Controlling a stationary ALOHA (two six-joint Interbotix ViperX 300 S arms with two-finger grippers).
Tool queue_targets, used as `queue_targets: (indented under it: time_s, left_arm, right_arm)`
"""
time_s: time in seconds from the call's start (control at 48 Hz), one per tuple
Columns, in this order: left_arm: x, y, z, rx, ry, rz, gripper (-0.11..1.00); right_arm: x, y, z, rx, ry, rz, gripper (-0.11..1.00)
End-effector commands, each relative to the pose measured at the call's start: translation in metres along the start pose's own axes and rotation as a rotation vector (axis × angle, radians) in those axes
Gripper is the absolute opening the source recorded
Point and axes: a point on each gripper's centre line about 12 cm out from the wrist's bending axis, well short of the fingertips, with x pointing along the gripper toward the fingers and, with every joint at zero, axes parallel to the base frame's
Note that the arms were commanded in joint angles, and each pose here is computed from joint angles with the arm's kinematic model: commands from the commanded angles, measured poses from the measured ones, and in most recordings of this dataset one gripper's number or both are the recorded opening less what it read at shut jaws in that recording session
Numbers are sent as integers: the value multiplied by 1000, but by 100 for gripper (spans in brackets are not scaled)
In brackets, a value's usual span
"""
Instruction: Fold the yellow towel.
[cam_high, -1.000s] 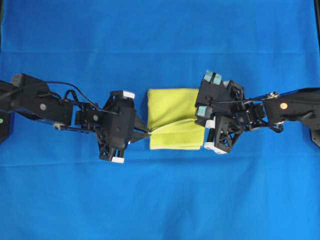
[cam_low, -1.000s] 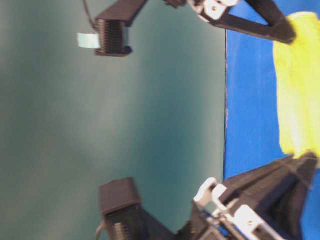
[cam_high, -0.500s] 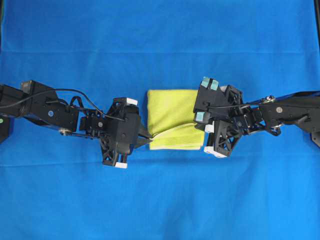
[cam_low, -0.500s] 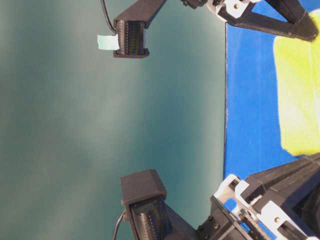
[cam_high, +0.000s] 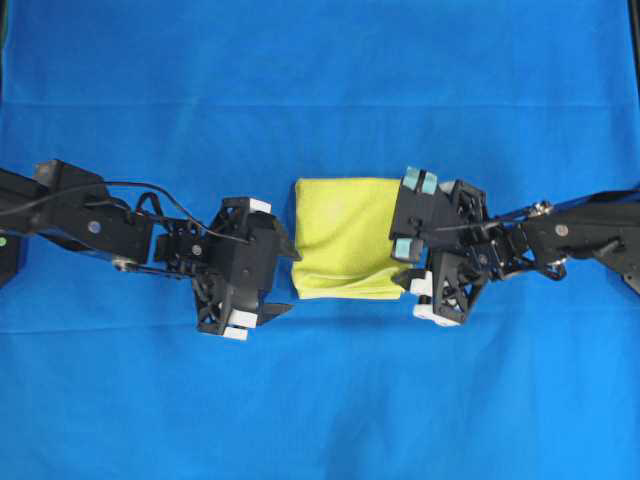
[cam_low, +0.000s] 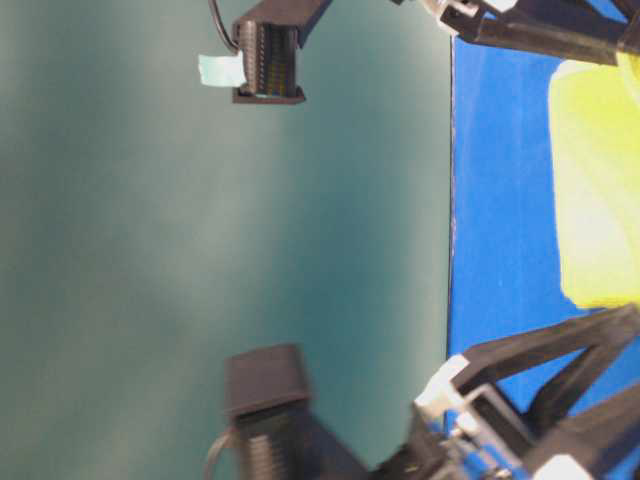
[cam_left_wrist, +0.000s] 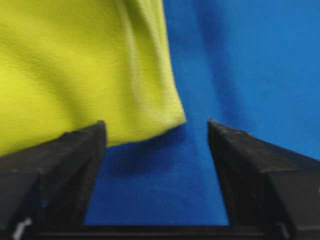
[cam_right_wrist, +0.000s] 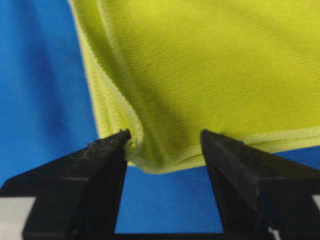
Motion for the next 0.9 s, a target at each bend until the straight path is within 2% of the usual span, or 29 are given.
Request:
queue_targets:
  time_s: [0.0, 0.125, 0.208, 0.438, 0.584, 0.875]
  left_arm:
    - [-19, 1, 18, 1, -51, 2, 72]
    - [-39, 1, 24, -2, -54, 1, 66]
    - [-56, 1, 30, -2, -79, 0, 66]
    - [-114, 1, 41, -10, -218, 7, 66]
    - [-143, 2, 34, -11, -294, 16, 66]
    - [-206, 7, 4, -28, -465, 58, 66]
  right_arm:
    - [-19, 13, 15, -14, -58, 31, 60]
    - [-46, 25, 21, -37, -100, 55, 61]
    - [-64, 28, 23, -46, -129, 65, 61]
    - [-111, 14, 19, -77, -235, 64, 61]
    - [-138, 0, 10, -92, -326, 69, 61]
    - [-189, -27, -16, -137, -538, 73, 61]
